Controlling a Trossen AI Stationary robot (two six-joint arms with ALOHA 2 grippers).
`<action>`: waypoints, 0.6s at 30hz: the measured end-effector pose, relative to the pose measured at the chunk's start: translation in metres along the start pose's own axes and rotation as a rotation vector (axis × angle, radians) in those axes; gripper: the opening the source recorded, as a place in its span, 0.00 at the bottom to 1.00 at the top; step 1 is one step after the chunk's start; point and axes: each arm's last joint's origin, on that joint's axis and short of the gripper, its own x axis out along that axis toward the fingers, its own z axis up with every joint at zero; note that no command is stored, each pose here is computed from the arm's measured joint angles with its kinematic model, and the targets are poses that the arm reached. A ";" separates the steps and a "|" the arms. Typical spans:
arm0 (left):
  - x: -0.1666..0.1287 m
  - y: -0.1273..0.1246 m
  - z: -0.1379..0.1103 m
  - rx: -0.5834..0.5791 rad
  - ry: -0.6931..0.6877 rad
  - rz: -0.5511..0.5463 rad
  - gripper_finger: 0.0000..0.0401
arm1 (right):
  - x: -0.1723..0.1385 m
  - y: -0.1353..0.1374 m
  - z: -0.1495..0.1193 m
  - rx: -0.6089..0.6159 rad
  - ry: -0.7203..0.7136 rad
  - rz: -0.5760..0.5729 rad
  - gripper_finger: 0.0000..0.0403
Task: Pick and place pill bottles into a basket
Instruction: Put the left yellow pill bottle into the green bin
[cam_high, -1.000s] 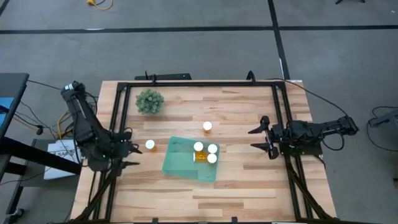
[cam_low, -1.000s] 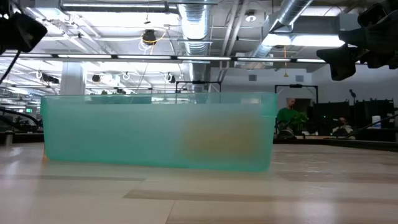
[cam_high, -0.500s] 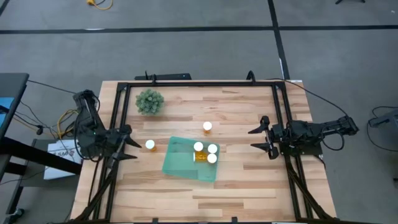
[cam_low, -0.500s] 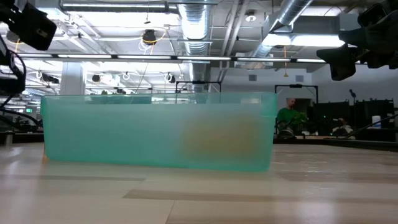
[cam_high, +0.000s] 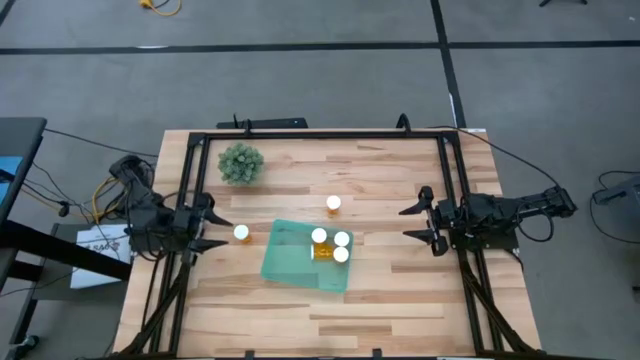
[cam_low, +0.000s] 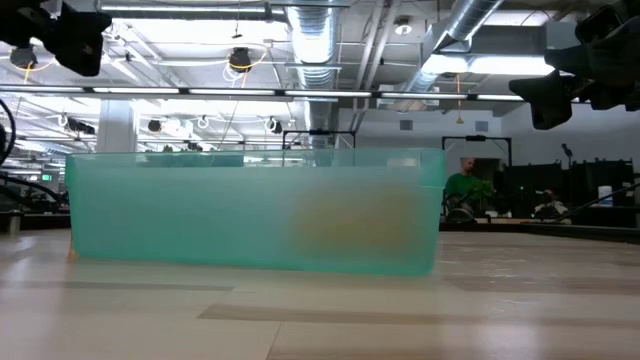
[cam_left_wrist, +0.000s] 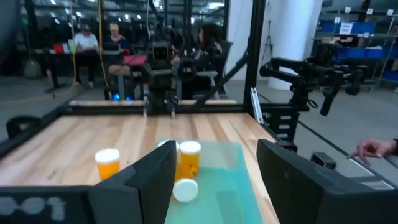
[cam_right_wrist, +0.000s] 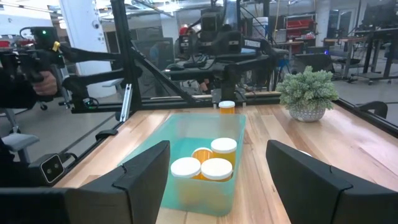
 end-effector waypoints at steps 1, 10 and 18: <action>0.001 0.001 0.001 0.012 -0.006 0.006 0.53 | 0.000 0.000 0.000 0.000 0.000 0.000 0.65; 0.008 0.009 -0.008 0.024 -0.006 0.047 0.53 | 0.000 0.000 0.000 0.000 0.000 0.000 0.65; 0.013 0.017 -0.010 0.014 -0.013 0.060 0.53 | 0.000 0.000 0.000 0.000 0.000 0.000 0.65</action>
